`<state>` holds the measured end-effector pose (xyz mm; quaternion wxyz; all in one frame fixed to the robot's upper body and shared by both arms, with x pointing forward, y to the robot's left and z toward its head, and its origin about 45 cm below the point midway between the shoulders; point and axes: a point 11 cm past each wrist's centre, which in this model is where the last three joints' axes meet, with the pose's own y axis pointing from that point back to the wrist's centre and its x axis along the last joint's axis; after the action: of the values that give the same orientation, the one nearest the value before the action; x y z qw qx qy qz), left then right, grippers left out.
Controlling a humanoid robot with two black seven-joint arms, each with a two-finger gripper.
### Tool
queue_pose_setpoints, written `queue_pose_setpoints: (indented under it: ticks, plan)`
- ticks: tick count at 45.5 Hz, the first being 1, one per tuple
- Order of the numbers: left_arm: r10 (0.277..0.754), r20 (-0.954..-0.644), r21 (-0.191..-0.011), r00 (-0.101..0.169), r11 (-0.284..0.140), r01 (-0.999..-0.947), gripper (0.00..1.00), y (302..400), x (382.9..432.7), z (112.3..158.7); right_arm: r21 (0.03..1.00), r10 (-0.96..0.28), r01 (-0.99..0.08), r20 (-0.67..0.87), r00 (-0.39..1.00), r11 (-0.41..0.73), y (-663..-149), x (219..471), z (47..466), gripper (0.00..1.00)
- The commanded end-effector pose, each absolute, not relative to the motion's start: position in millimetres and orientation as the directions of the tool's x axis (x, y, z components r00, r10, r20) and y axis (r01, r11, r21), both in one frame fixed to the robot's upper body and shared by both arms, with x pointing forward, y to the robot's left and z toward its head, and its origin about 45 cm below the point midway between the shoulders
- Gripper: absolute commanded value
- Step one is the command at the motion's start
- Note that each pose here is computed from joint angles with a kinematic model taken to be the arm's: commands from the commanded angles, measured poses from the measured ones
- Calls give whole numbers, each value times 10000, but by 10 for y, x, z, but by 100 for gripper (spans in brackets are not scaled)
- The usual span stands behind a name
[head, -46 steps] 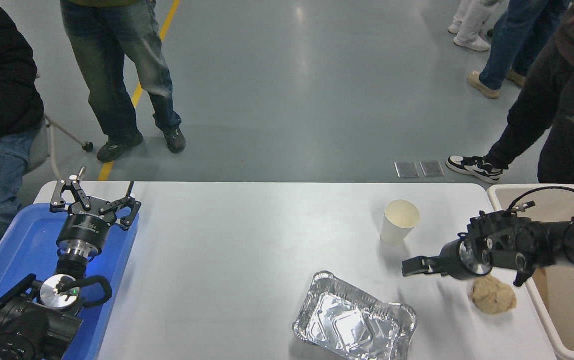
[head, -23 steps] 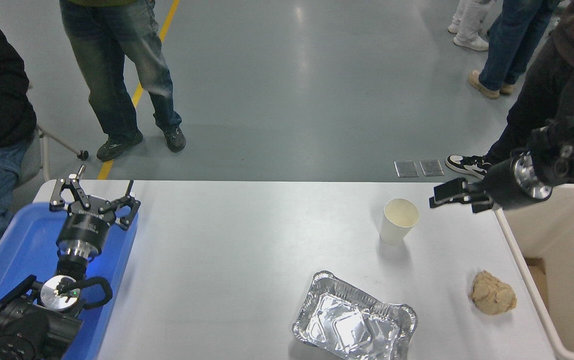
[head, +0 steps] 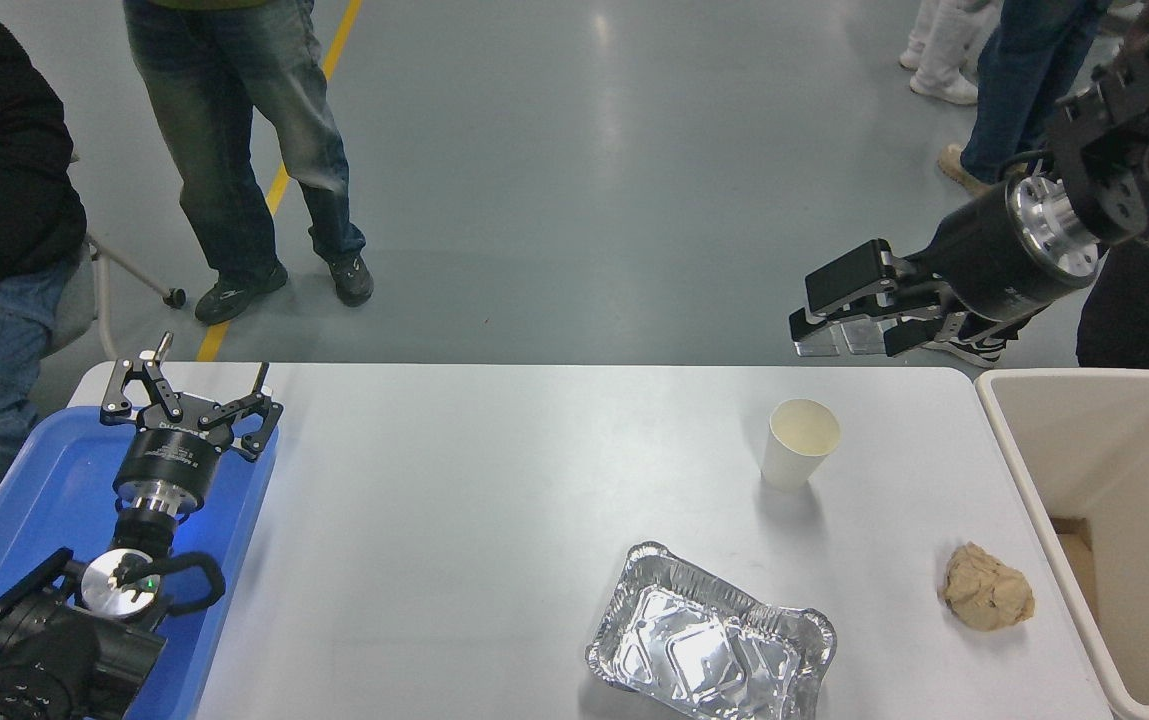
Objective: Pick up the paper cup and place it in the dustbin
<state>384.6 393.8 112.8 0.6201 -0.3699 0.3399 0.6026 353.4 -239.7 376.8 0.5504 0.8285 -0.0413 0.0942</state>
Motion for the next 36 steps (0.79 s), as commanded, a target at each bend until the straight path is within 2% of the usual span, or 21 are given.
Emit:
queue_pose_setpoints:
  ticks: [1, 9, 16, 26, 32, 36]
  plan:
    - [4952, -8678, -487, 403, -39, -9988, 99, 3946, 3840, 1123, 9056, 334, -826, 1060, 9938, -4160, -2392, 3302, 3790, 100]
    - [4952, -8678, -501, 418, -36, -9987, 99, 3944, 3845, 1128, 9196, 146, -666, 784, 9968, -3872, -2569, 3291, 3554, 100]
    - [4952, -8678, -501, 418, -36, -9987, 99, 3944, 3845, 1128, 9383, 452, -1198, 1418, 9889, -3244, -2621, 3477, 3307, 100]
    - [4968, -8669, -492, 420, -13, -9988, 99, 3941, 3845, 1127, 9265, 615, -3248, 3414, 9379, -1899, -2891, 4095, 2682, 100]
    - [4964, -8669, -518, 449, -1, -9987, 99, 3936, 3853, 1136, 9009, 751, -4119, 4240, 9025, -1369, -3027, 4314, 2228, 100]
    - [4964, -8669, -511, 450, 12, -9987, 99, 3935, 3853, 1135, 8671, 750, -4735, 4882, 8695, -1550, -2969, 4370, 1807, 100]
